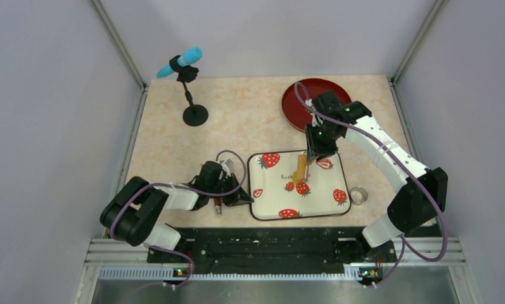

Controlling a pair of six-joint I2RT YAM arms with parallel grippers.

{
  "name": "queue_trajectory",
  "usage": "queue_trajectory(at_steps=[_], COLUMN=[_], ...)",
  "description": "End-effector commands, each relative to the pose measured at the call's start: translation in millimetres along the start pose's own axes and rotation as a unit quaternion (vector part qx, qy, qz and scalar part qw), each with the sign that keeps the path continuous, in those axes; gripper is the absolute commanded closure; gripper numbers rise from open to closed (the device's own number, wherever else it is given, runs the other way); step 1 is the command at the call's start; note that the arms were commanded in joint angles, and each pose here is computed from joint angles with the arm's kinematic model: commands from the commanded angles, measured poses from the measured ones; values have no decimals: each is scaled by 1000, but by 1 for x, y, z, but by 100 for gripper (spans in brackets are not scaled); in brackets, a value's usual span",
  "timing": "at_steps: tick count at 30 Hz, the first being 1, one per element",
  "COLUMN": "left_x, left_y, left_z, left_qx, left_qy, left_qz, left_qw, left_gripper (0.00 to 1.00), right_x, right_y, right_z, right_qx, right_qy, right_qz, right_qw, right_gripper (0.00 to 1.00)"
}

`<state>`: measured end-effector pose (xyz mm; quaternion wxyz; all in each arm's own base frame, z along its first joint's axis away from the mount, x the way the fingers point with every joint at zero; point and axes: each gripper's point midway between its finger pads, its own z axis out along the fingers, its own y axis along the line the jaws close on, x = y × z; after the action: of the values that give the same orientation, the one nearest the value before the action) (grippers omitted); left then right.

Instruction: Roll out the dumpling wrappers from the dough

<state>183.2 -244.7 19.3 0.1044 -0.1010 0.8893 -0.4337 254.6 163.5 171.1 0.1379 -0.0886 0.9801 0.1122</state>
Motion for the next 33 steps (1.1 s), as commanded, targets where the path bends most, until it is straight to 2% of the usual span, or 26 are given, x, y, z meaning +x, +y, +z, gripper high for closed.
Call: queue_trajectory(at_steps=[1, 16, 24, 33], left_x=[0, 1, 1, 1], left_y=[41, 43, 43, 43], left_z=[0, 0, 0, 0], left_qx=[-79, -82, -82, -81], left_qy=[-25, -26, -25, -24], left_qz=[-26, -27, -28, -29], left_qw=[996, 996, 996, 996], left_gripper=[100, 100, 100, 100], right_x=[-15, 0, 7, -16], right_y=[11, 4, 9, 16], right_z=[0, 26, 34, -9], right_qx=[-15, 13, -5, -8], right_qy=[-27, 3, 10, -58], right_qz=[-17, -33, -44, -46], right_qw=[999, 999, 999, 997], right_gripper=[100, 100, 100, 100])
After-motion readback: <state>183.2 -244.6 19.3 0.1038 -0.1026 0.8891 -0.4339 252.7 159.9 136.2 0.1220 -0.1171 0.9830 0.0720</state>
